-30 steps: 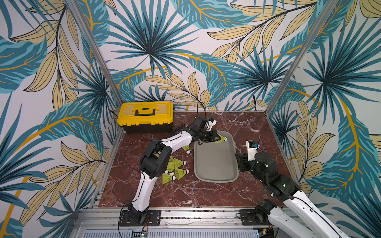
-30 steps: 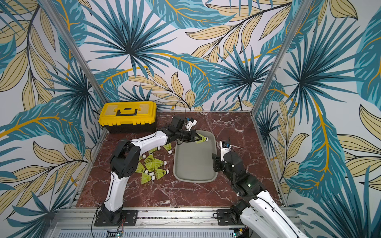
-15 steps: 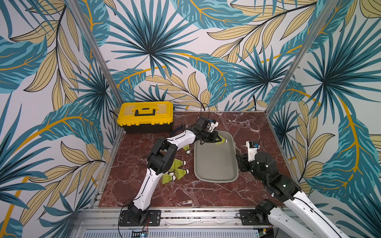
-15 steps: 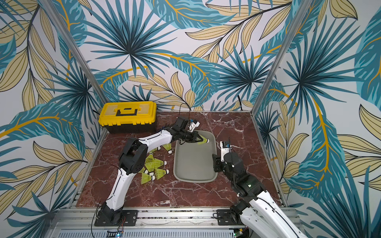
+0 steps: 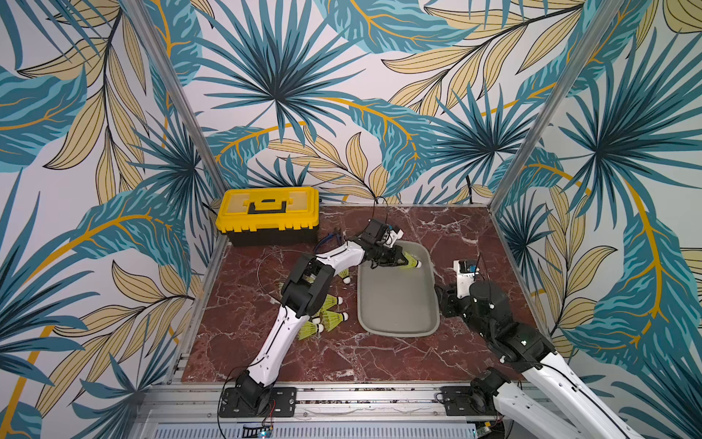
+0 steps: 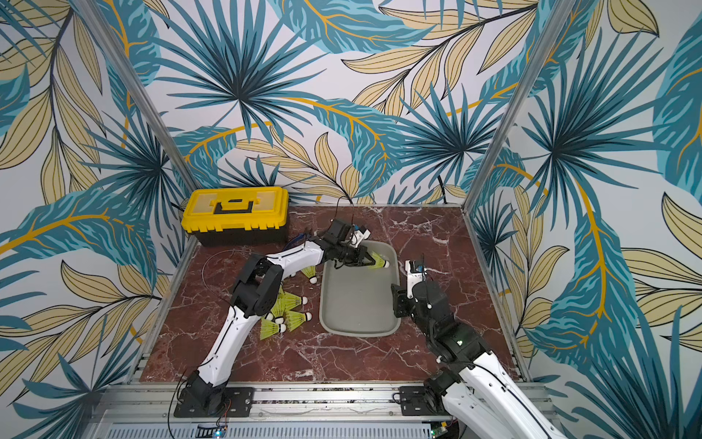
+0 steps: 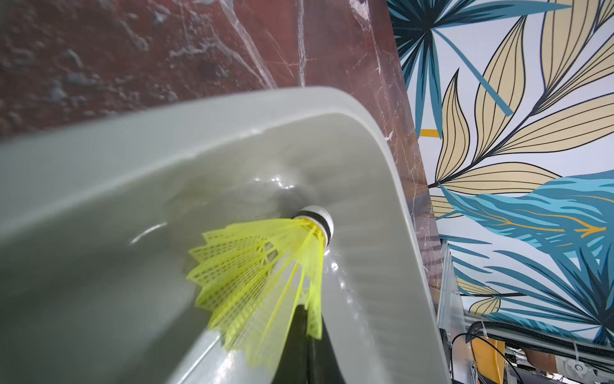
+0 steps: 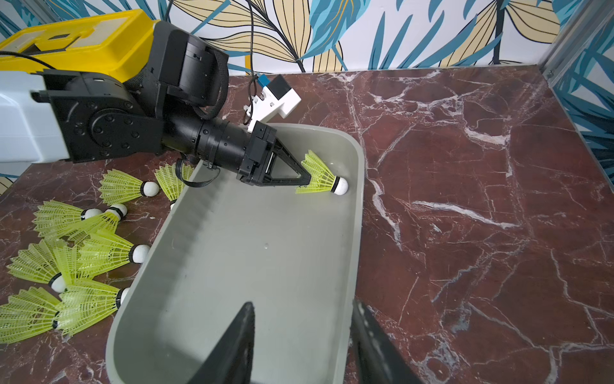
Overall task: Put the shuttlecocks into the storage box
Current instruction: Place the shuttlecock in the storage box.
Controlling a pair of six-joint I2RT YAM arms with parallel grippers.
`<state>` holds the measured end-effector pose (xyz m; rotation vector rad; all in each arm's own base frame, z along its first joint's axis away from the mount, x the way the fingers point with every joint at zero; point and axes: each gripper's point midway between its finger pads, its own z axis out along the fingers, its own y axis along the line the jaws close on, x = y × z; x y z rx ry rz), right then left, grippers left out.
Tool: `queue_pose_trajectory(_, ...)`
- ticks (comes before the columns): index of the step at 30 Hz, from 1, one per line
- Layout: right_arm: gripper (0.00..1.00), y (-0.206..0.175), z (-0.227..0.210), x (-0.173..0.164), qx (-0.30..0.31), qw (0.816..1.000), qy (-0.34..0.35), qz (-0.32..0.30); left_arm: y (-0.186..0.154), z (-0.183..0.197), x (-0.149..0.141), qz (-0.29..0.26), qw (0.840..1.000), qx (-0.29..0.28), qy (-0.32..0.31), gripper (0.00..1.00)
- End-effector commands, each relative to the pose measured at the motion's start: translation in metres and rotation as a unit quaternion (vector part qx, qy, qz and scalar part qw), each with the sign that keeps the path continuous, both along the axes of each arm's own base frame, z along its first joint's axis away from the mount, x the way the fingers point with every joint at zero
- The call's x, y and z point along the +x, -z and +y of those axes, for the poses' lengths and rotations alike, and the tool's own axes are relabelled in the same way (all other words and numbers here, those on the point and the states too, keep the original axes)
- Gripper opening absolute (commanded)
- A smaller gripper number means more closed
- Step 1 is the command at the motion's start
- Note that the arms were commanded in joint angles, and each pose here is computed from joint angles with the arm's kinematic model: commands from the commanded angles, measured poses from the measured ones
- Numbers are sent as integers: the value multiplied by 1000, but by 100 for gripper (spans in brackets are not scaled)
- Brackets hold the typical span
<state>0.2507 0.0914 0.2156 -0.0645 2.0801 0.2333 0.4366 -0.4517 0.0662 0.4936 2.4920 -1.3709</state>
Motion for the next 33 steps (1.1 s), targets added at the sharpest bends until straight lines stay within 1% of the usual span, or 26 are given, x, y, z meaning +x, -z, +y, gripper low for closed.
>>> queue_pose_trajectory(1, 48, 7, -1, -3, 0, 1000, 2, 11, -20, -5, 11, -30, 999, -14, 5, 0)
queue_pose_trajectory(3, 48, 8, 0, -3, 0, 1000, 0, 12, -15, -2, 11, -20, 1000, -4, 3, 2)
queue_pose_trajectory(6, 48, 10, 0, -3, 0, 1000, 0, 14, -15, -3, 12, -19, 1000, -4, 2, 6)
queue_pose_trajectory(16, 48, 13, 1, -2, -1, 1000, -1, 17, -25, -4, 15, -28, 1000, -8, -2, 29)
queue_pose_trajectory(22, 48, 14, 1, -2, -2, 1000, 0, 18, -30, -2, 17, -37, 999, -4, -6, 39)
queue_pose_trajectory(28, 48, 14, 0, -2, -3, 1000, 0, 18, -31, -1, 17, -41, 999, 1, -6, 43)
queue_pose_trajectory(33, 48, 15, 0, -2, -4, 1000, 1, 18, -36, 0, 17, -48, 999, 3, -5, 49)
